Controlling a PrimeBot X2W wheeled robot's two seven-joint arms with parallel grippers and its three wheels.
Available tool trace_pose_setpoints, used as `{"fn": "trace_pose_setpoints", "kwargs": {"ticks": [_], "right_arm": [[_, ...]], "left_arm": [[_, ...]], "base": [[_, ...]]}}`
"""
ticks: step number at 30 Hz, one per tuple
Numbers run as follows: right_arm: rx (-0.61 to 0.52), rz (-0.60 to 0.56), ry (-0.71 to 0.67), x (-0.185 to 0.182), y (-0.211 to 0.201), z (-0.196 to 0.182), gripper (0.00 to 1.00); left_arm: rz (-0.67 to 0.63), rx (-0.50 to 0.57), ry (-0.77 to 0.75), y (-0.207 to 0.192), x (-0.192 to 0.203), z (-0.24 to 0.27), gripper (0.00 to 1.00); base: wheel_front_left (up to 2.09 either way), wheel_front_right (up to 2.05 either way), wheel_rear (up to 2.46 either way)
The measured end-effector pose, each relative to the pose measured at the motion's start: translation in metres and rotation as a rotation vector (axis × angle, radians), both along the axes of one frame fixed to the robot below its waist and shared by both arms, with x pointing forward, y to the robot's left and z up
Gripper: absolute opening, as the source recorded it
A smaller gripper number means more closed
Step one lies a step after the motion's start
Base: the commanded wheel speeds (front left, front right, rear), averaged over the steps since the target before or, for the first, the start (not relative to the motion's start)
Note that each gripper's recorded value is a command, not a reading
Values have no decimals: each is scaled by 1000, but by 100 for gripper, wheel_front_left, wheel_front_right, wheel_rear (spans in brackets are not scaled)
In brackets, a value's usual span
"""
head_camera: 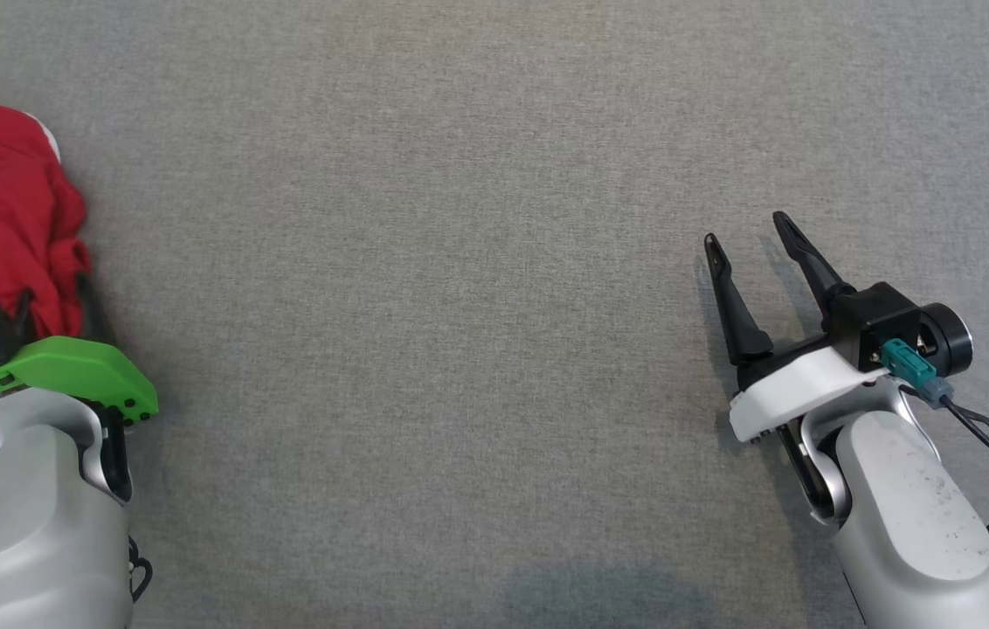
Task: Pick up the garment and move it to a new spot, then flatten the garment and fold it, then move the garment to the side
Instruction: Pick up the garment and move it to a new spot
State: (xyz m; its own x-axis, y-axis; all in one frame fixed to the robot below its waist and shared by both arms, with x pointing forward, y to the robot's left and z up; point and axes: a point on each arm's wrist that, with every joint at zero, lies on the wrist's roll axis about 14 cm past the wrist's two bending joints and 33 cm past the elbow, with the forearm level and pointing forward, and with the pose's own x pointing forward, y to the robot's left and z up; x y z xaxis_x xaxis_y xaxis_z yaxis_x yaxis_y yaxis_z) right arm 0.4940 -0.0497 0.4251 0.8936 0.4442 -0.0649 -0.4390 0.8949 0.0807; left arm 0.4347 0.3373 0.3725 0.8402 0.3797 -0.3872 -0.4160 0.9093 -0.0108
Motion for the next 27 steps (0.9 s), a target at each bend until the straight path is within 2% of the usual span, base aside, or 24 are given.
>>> {"fn": "trace_pose_setpoints", "kwargs": {"ticks": [4, 12, 19, 27], "right_arm": [[-2, -34, 7, 0, -12, -1, 100], [27, -64, 0, -8, -14, 11, 100], [48, -114, -6, -16, -28, 22, 100], [50, -206, -8, -28, -61, 29, 100]], "left_arm": [[-34, 17, -35, -7, 15, 8, 0], [-145, 57, -182, -30, 42, 56, 0], [-305, 50, -268, -87, 65, 80, 0], [-534, 1, -310, -179, 81, 86, 0]], "base": [[0, 0, 0], [0, 0, 0], [0, 0, 0], [0, 0, 0]]}}
